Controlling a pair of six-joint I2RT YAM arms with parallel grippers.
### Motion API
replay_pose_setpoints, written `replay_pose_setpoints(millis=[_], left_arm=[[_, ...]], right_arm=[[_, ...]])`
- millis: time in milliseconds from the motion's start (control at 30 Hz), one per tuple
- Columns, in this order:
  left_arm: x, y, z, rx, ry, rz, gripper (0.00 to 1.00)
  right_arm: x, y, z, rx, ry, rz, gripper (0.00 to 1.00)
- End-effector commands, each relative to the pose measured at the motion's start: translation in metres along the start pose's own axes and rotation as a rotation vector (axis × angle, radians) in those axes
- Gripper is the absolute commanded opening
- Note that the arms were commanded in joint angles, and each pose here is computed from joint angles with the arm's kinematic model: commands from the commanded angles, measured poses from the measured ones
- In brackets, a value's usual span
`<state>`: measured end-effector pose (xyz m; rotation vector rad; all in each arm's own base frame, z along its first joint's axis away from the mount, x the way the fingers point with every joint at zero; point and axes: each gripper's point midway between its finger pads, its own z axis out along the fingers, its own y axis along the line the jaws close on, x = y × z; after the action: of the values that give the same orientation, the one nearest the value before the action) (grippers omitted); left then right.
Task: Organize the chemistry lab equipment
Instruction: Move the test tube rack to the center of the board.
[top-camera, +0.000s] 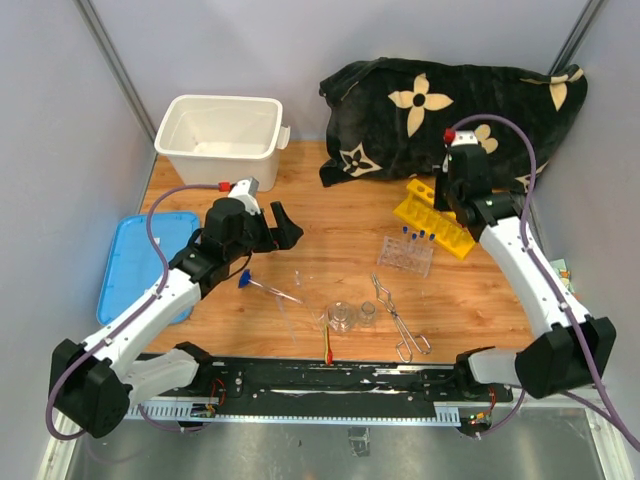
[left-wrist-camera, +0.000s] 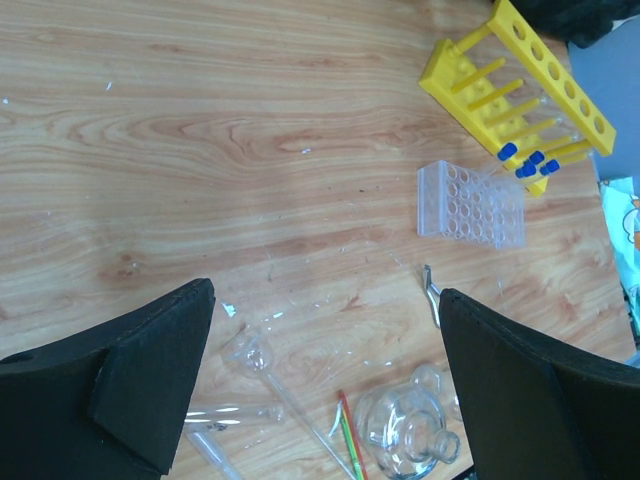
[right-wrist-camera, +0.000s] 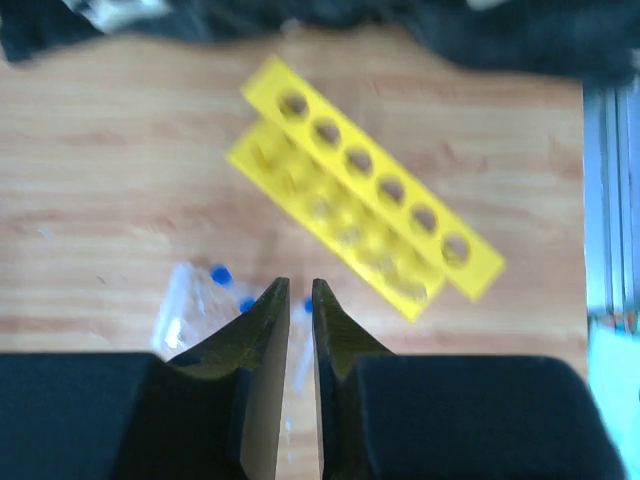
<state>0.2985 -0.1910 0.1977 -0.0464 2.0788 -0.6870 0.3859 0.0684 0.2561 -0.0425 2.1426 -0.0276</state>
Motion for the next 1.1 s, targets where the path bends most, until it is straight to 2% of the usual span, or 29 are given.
replay_pose_setpoints(millis=[0,200,433,667,1067], left_arm=[[-0.003,-0.01,-0.006,0.048,-0.002,0.01,0.99],[0.01,-0.011,-0.008,0.067,0.046,0.013,0.98],[0.01,-0.01,-0.012,0.063,0.051,0.029,0.98],[0.011,-0.009,-0.014,0.059,0.053,0.031,0.98],[0.014,-0.006,-0.011,0.052,0.061,0.032,0.98]], right_arm=[[0.073,-0.038,-0.015,0.185,0.151,0.043,0.17],[0.11,-0.059,-0.025,0.271,0.219,0.063,0.17],[0.132,-0.08,-0.012,0.334,0.321,0.113,0.17],[0.145,-0.098,0.005,0.325,0.378,0.203,0.16],[0.163,-0.115,0.039,0.308,0.488,0.243,0.16]])
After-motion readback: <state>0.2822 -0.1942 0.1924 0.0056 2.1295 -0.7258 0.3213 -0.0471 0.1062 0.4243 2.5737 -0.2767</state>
